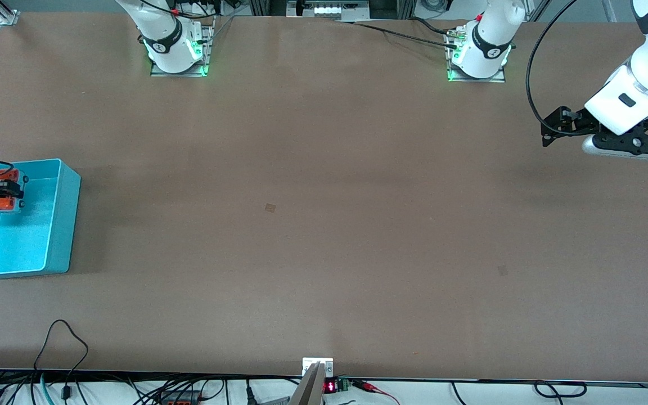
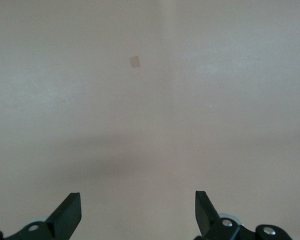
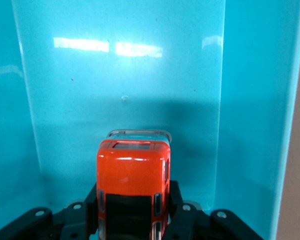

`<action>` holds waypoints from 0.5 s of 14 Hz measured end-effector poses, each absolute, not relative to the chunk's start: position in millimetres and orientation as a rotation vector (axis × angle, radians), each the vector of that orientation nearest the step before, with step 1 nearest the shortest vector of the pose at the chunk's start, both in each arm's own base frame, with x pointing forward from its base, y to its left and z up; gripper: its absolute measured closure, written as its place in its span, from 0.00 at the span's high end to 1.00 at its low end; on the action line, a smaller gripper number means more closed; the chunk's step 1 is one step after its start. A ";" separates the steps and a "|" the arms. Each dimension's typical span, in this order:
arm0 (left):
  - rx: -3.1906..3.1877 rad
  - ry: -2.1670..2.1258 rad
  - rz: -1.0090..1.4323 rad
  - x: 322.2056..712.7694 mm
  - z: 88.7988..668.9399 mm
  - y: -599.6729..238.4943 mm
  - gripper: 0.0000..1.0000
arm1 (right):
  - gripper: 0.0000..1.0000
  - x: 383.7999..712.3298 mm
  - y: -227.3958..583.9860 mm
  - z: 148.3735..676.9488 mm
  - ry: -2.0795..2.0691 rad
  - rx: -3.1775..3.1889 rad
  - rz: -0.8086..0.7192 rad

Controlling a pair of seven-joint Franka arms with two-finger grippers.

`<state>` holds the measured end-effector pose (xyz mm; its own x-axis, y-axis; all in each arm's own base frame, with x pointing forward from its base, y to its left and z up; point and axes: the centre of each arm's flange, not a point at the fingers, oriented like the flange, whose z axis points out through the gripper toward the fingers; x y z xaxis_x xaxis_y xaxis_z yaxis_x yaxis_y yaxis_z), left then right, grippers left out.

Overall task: Wind up bus and store in blue box
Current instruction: 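Lift the bus with the right gripper and lower it into the cyan box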

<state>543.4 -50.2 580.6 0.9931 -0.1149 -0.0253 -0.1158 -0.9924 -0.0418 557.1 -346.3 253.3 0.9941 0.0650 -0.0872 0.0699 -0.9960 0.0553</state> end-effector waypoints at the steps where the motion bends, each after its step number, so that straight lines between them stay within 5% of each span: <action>1: -3.093 0.178 0.035 543.4 580.6 -49.7 1.00 | 0.54 555.2 -347.0 242.8 0.104 3.083 -0.155; 7: -3.093 0.177 0.036 543.6 580.3 -49.4 1.00 | 0.54 556.6 -347.2 220.7 0.122 3.082 -0.177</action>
<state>543.6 -49.4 580.3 0.9932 -0.1135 -0.0258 -0.1145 -0.9925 -0.0418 556.6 -347.2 220.7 0.9904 0.0755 -0.1160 0.0815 -0.9955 0.0475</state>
